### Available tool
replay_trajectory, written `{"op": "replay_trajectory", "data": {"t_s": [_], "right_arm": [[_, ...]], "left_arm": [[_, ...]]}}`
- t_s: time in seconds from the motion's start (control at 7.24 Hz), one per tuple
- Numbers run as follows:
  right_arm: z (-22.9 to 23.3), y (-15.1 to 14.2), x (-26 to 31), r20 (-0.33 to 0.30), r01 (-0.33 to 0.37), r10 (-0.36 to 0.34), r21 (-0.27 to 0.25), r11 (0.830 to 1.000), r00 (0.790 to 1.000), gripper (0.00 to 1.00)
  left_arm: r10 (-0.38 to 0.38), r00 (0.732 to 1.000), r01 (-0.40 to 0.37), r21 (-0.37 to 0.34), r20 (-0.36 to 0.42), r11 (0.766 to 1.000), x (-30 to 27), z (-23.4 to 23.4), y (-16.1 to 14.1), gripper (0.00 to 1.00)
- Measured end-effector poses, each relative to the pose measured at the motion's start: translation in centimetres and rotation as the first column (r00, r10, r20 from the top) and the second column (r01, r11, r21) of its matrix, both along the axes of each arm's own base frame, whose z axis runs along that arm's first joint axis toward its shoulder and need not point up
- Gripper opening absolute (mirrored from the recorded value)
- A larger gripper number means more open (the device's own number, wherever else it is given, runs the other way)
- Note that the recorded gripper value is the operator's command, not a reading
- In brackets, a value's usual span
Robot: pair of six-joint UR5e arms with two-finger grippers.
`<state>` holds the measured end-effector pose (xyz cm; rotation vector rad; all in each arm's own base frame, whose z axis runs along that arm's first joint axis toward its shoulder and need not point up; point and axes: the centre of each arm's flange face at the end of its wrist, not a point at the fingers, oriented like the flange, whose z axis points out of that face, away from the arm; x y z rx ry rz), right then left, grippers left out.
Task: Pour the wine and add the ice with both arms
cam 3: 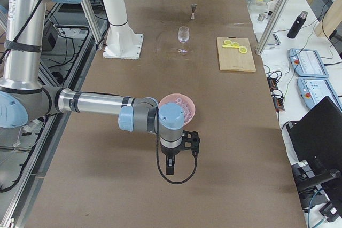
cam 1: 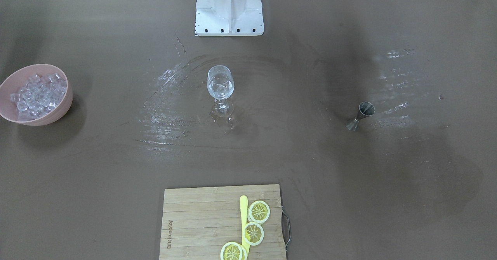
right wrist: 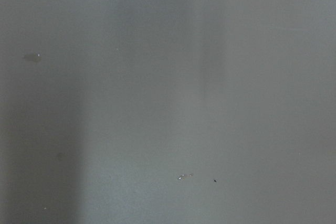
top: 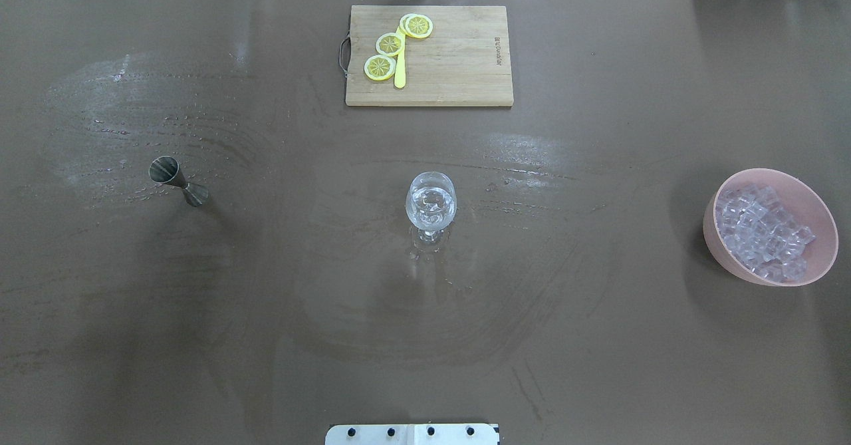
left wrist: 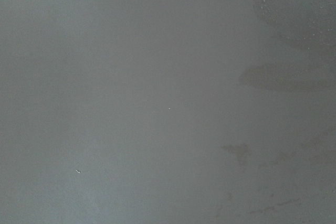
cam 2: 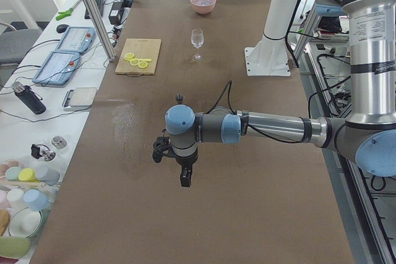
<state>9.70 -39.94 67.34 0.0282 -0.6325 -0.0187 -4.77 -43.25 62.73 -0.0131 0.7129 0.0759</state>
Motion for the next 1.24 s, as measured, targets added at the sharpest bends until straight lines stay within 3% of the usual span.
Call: {"op": "replay_trajectory", "data": {"t_s": [0.55,1.24], "right_arm": [[-2.3,-1.4,-1.2,0.051,0.013,-0.014,0.038,0.999,0.999,1.00],[-4.3,-3.8,-4.1,0.055,0.074,-0.079,0.080,0.994,0.995,1.00]], "left_arm": [[0.001,1.000,-0.001,0.000,0.000,1.000,0.1,0.0,-0.1,0.98],[0.001,1.000,-0.001,0.005,0.000,1.000,0.1,-0.1,-0.1,0.98]]}}
